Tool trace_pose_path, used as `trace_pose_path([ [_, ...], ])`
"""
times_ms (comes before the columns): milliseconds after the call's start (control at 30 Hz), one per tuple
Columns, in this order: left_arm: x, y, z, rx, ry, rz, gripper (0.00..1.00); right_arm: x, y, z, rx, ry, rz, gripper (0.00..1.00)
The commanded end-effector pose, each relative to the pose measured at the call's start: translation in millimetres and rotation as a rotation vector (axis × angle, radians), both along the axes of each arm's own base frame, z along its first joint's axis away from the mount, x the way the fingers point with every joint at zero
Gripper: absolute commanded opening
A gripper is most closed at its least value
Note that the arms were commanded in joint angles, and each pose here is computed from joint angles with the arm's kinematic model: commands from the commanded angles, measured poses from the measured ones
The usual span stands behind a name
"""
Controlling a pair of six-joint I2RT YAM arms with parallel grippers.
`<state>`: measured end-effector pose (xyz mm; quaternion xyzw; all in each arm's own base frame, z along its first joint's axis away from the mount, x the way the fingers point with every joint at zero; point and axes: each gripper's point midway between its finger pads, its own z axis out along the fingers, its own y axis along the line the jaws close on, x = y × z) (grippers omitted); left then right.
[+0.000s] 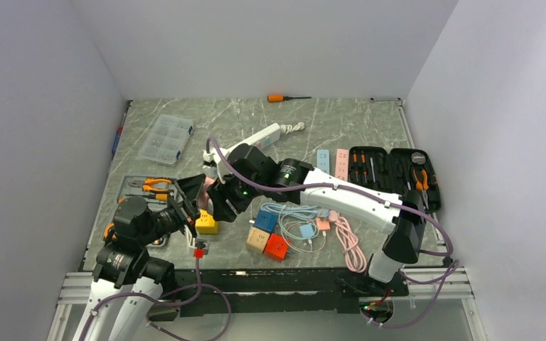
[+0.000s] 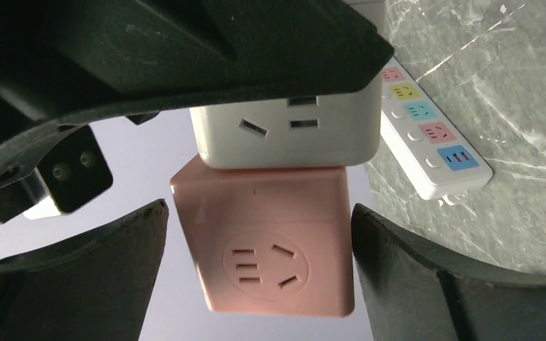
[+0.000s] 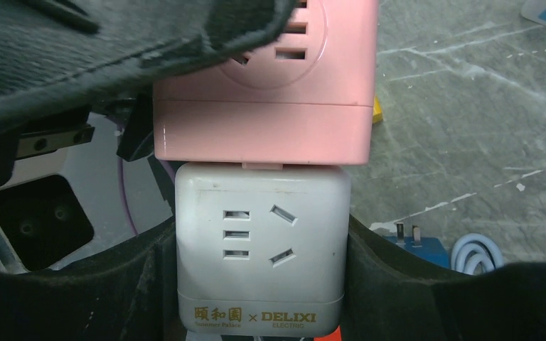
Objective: Pull the plug off the socket
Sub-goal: Remove the plug from the socket.
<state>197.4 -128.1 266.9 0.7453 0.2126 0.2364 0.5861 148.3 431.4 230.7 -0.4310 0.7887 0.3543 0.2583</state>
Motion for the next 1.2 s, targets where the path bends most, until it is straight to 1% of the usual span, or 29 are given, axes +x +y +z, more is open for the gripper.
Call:
trace_pose_path([
  [0, -3.3, -7.3, 7.1, 0.012, -0.032, -0.054, 0.98, -2.1, 17.5, 38.7, 0.107, -0.056, 0.041, 0.0],
  [33, -3.8, -7.5, 6.8, 0.016, -0.028, -0.057, 0.97, -2.4, 18.4, 39.3, 0.108, -0.059, 0.044, 0.0],
  [133, -5.1, -7.3, 8.5, 0.006, -0.004, -0.054, 0.87, -2.7, 20.4, 39.1, 0.113, -0.064, 0.046, 0.0],
  [267, -4.5, -5.9, 9.0, 0.007, 0.053, -0.042, 0.67, -3.4, 23.3, 36.3, 0.112, -0.062, 0.054, 0.0],
  [367, -4.0, -5.7, 10.0, 0.011, 0.058, -0.04, 0.5, -4.4, 25.4, 33.8, 0.109, -0.063, 0.059, 0.0],
  [400, -4.0, -6.0, 10.4, 0.014, 0.056, -0.043, 0.41, -4.8, 25.9, 33.2, 0.109, -0.064, 0.06, 0.0],
  [433, -3.9, -6.3, 10.8, 0.013, 0.054, -0.045, 0.27, -4.4, 25.8, 31.8, 0.107, -0.064, 0.06, 0.0],
  [467, -3.2, -6.9, 11.7, 0.005, 0.052, -0.045, 0.09, -4.3, 26.1, 32.1, 0.11, -0.065, 0.059, 0.0],
  [500, -2.2, -7.0, 12.1, -0.002, 0.05, -0.043, 0.0, -4.4, 25.4, 30.7, 0.107, -0.065, 0.058, 0.0],
  [633, 4.7, -3.5, 0.9, 0.027, 0.054, -0.016, 0.0, -3.1, 19.4, 24.7, 0.093, -0.068, 0.038, 0.0],
  [800, 25.3, 5.9, -15.6, 0.084, -0.021, 0.058, 0.0, -6.7, 5.3, 8.3, 0.061, -0.05, 0.014, 0.0],
  [867, 35.5, 11.0, -20.0, 0.1, -0.025, 0.1, 0.0, -9.7, -0.5, 1.8, 0.05, -0.039, 0.008, 0.0],
  [1033, 54.1, 19.9, -22.3, 0.109, 0.058, 0.181, 0.0, -15.4, -19.7, -7.9, 0.03, -0.031, -0.014, 0.0],
  [1167, 69.2, 25.1, -31.7, 0.154, 0.073, 0.223, 0.0, -16.6, -34.7, -8.2, 0.02, -0.035, -0.036, 0.0],
])
